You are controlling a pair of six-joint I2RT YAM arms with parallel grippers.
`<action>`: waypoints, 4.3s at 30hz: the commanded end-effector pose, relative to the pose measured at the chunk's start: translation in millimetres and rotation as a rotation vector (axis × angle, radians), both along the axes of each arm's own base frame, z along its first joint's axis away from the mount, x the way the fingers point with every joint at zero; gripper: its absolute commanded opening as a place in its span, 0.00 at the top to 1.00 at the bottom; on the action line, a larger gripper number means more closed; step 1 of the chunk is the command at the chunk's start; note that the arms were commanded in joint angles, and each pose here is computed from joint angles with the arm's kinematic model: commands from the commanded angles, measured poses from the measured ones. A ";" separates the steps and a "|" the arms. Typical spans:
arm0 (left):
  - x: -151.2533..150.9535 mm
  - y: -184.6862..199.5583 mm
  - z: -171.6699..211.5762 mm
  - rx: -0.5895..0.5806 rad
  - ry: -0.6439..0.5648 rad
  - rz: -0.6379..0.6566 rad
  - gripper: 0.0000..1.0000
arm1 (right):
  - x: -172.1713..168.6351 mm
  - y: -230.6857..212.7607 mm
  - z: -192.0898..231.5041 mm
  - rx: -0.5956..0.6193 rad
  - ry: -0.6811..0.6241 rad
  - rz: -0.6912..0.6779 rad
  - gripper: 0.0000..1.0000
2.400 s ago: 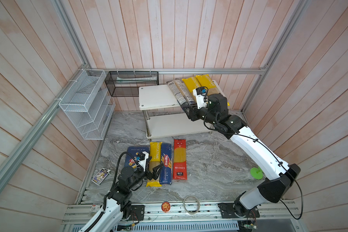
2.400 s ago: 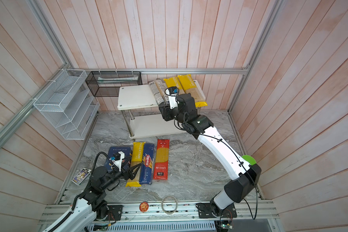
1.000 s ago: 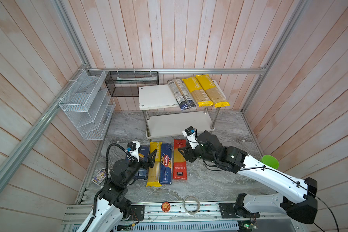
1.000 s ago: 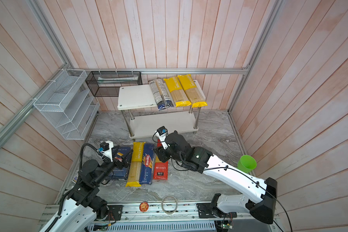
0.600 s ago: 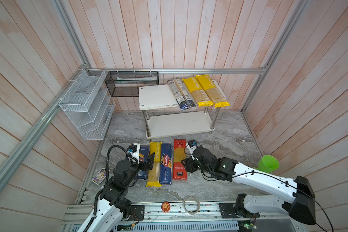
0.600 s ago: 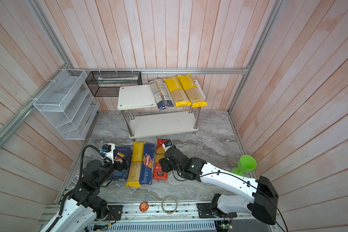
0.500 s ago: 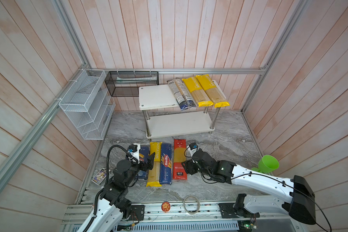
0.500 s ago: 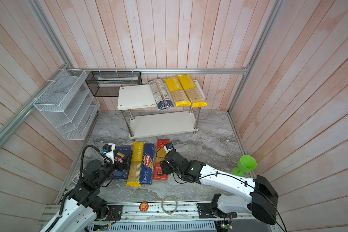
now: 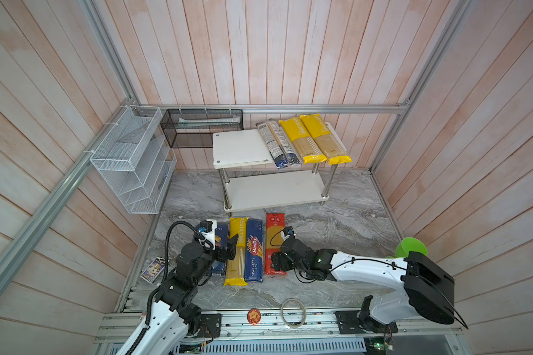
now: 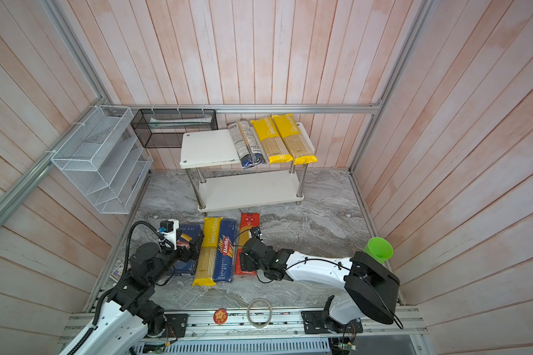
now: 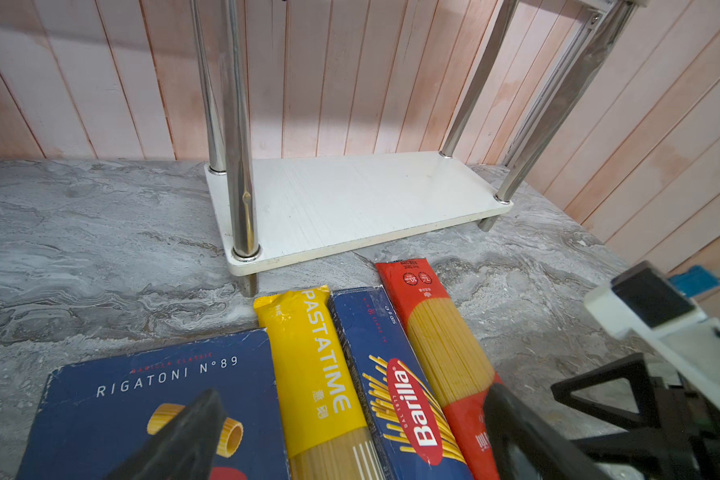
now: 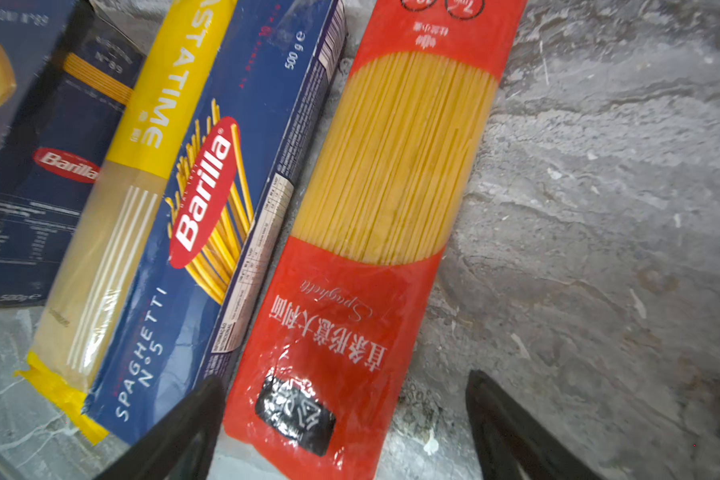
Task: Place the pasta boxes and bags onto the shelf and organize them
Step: 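Open the right gripper and move it down over the red spaghetti bag, then adjust the open right gripper around the red spaghetti bag's middle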
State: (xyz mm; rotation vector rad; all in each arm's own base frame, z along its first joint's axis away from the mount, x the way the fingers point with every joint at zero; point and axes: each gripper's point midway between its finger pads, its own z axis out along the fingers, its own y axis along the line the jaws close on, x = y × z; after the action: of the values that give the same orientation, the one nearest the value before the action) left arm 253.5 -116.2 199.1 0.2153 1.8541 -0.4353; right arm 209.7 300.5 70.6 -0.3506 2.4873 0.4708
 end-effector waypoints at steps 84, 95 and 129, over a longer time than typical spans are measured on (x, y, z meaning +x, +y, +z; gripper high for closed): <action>-0.4 -2.0 3.4 0.011 -0.012 -0.014 0.00 | 47.3 -3.8 -53.1 -0.159 0.010 0.166 0.02; -0.1 -1.3 3.4 0.012 -0.012 -0.011 0.00 | 46.4 -19.1 -67.3 -0.238 0.028 0.124 0.02; -1.0 0.6 4.5 0.008 -0.019 -0.002 0.00 | 40.0 -15.1 -33.2 -0.057 -0.051 0.070 0.49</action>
State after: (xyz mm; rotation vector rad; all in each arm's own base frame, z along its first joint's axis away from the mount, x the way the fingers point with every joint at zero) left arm 252.7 -116.5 200.7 0.2244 1.8466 -0.4342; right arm 255.3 282.1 30.9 -0.4710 2.4531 0.3663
